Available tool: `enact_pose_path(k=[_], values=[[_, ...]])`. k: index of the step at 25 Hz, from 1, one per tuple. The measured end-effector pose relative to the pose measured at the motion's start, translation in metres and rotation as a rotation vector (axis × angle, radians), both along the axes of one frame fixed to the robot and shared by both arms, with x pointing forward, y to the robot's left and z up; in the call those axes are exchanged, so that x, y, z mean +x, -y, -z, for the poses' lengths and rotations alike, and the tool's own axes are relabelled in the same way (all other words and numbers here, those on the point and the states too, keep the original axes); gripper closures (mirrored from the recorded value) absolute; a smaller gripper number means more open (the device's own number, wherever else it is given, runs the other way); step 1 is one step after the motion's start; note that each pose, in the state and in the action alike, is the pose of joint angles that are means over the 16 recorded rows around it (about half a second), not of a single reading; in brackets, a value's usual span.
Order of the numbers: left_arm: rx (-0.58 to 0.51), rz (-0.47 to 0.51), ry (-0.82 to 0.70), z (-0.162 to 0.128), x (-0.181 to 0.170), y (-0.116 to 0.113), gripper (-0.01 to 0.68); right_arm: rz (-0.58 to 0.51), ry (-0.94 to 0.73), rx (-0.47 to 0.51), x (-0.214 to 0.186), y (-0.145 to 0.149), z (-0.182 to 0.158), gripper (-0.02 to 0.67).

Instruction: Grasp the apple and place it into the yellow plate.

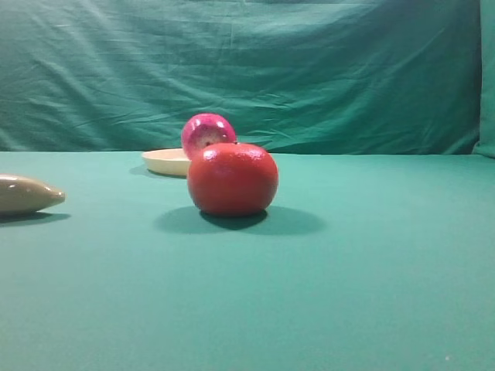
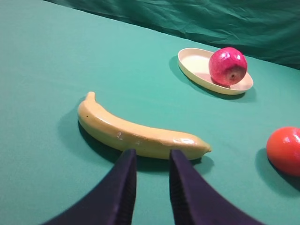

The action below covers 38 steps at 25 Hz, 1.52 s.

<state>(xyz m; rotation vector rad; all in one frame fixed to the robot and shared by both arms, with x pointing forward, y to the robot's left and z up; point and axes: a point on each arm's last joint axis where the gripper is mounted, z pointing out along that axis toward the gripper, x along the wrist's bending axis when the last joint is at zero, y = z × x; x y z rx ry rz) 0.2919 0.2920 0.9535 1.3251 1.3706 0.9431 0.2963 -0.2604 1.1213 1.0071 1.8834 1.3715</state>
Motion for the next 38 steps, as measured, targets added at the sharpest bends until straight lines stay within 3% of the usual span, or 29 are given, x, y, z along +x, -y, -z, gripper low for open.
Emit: enact_pose_path(k=[8,27,38], values=[[0.0,0.0,0.0,0.0,0.0,0.0,0.516,0.07,0.016,0.011,-0.014,0.013,0.023,0.649],[0.0,0.0,0.0,0.0,0.0,0.0,0.516,0.441,0.052,0.043,-0.01,0.033,0.134,0.649],[0.0,0.0,0.0,0.0,0.0,0.0,0.516,0.512,0.001,0.024,-0.005,0.036,0.172,0.649]])
